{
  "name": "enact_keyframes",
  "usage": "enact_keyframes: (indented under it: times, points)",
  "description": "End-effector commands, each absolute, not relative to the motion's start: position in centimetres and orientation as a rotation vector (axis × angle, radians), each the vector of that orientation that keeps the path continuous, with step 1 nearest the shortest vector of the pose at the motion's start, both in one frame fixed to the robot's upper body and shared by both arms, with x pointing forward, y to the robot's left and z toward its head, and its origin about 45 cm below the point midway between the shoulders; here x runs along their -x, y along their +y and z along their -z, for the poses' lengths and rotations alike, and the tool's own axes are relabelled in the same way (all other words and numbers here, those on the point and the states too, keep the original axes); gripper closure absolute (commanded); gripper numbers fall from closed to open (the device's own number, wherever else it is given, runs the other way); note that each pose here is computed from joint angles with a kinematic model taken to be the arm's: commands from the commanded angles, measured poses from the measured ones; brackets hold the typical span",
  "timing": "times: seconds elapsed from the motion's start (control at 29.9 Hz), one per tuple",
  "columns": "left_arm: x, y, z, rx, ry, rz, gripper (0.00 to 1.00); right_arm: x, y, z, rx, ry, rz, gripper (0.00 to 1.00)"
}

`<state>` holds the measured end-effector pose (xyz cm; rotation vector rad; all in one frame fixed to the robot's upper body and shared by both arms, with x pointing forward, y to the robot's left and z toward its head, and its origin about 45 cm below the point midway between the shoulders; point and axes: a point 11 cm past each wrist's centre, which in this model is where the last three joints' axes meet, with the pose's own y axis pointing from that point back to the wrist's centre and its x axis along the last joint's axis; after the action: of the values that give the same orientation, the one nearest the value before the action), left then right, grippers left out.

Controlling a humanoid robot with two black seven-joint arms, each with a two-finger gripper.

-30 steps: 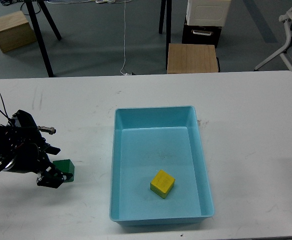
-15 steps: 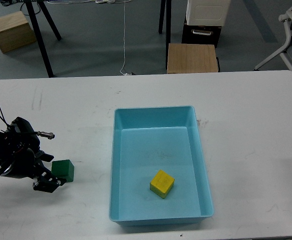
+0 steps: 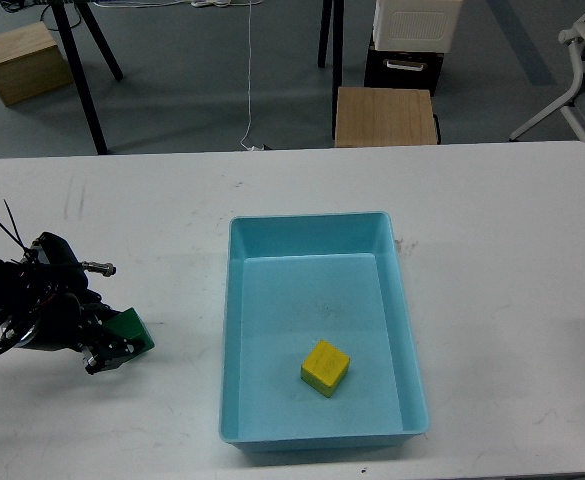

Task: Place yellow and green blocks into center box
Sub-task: 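Lift the green cube with the left gripper and move it into the tray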

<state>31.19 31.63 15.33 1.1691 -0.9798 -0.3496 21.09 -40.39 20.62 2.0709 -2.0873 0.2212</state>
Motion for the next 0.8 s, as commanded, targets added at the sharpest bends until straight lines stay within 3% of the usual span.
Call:
enact_keyframes:
  times: [0.0, 0.13, 0.23, 0.44, 0.57, 0.77]
  points:
    - [-32.1, 31.6, -16.4, -1.170, -1.017, 0.327, 0.70, -21.1, -40.4, -20.7, -2.073, -2.087, -0.221, 0.02]
    - [-35.8, 31.2, -21.5, -1.174, -1.191, 0.241, 0.80, -21.0, -40.4, -20.6, -2.068, -2.086, -0.221, 0.02]
    - [-38.0, 31.8, -26.5, -1.192, -1.268, 0.141, 0.80, -20.6, -41.1, -19.9, -2.038, -2.084, -0.203, 0.02]
    - [-38.4, 27.7, -34.4, -1.034, -1.385, 0.043, 0.80, -20.1, -42.5, -19.0, -1.954, -2.096, -0.202, 0.02]
    - [-36.0, 23.2, -35.5, -0.922, -1.439, 0.146, 0.80, -19.9, -43.1, -18.7, -1.923, -2.101, -0.208, 0.02]
    - [-33.7, 17.0, -33.5, -0.814, -1.416, 0.327, 0.80, -19.5, -43.7, -18.3, -1.892, -2.101, -0.199, 0.02]
